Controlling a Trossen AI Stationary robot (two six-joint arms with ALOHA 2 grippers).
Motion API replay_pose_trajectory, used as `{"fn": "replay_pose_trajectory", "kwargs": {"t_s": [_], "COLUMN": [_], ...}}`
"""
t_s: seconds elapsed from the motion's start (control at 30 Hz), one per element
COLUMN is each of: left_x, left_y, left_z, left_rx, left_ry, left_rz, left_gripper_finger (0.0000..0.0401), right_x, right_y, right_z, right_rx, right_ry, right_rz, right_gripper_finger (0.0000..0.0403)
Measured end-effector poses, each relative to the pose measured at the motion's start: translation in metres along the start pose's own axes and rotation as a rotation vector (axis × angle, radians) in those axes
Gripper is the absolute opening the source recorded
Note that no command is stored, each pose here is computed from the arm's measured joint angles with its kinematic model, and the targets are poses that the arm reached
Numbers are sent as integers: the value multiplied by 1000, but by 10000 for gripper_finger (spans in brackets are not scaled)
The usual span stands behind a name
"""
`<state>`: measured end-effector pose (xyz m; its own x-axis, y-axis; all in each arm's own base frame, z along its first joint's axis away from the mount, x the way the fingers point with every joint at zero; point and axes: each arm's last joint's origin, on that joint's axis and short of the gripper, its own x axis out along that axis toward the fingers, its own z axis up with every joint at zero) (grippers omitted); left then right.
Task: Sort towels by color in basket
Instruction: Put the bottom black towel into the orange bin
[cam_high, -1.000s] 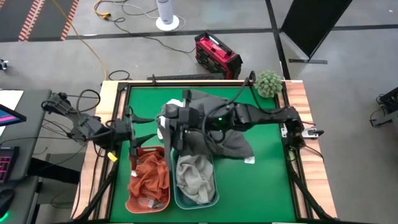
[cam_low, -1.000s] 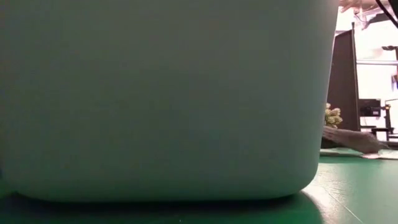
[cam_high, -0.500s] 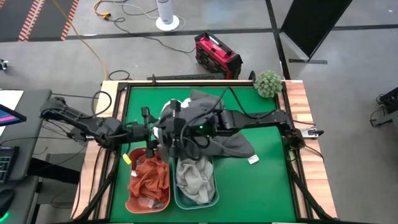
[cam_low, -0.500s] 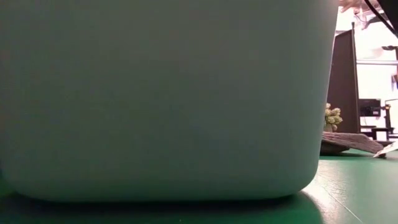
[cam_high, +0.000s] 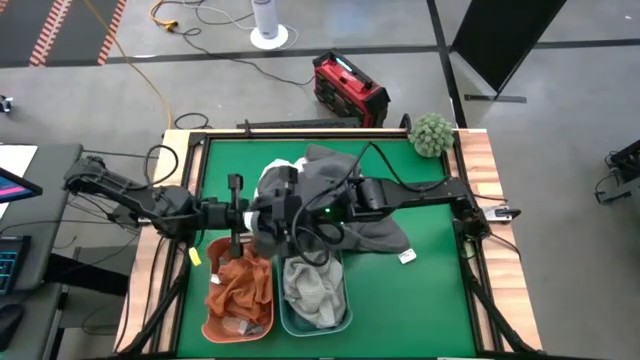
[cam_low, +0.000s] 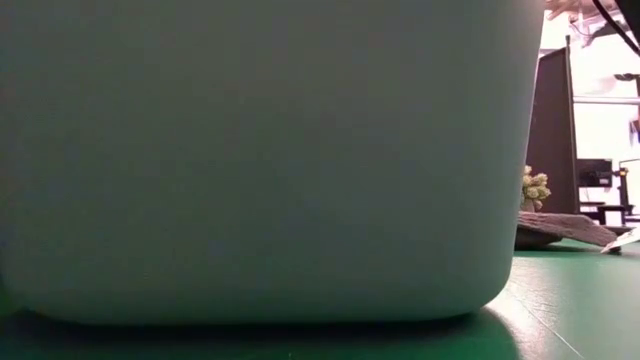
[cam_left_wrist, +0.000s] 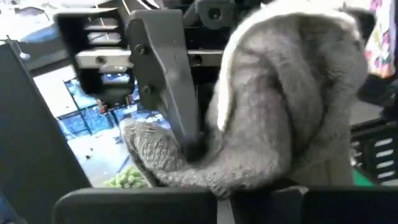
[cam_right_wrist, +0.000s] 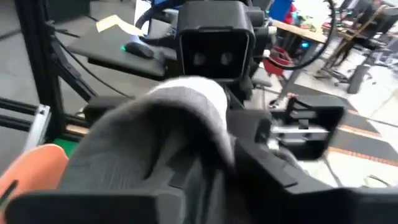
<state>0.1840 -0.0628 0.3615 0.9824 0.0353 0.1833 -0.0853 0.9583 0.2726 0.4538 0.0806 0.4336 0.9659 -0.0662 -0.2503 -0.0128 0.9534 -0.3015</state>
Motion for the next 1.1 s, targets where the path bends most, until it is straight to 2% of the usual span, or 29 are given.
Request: {"fn": "replay_pose_trajectory", "kwargs": {"t_s": [0.17, 0.23, 0.37, 0.53, 0.63, 0.73, 0.97, 1.1], "left_x": [-28, -42, -65, -80, -85, -88, -93, -96], "left_y": [9, 15, 27, 39, 44, 45, 50, 52], "left_z": [20, 28, 39, 47, 51, 55, 65, 70], "left_rx": [-119, -177, -269, -302, -323, -331, -290, -276], "left_ry": [-95, -140, -213, -286, -335, -396, -544, -619], "left_rz": [-34, -54, -84, -68, -59, -100, -119, -125], "left_gripper_finger": [5, 4, 4, 5, 5, 5, 5, 6], "right_x": [-35, -50, -64, -46, -33, -24, 4, 17], "right_y": [0, 2, 8, 24, 27, 25, 17, 9], "right_z": [16, 20, 7, -29, -47, -64, -101, -114], "right_rx": [-48, -56, 0, 25, 35, 38, 33, 19], "right_ry": [36, 62, 234, 445, 486, 539, 550, 499], "right_rz": [-118, -118, -75, -55, -73, -87, -137, -158], "right_gripper_finger": [196, 212, 227, 228, 228, 228, 228, 228]}}
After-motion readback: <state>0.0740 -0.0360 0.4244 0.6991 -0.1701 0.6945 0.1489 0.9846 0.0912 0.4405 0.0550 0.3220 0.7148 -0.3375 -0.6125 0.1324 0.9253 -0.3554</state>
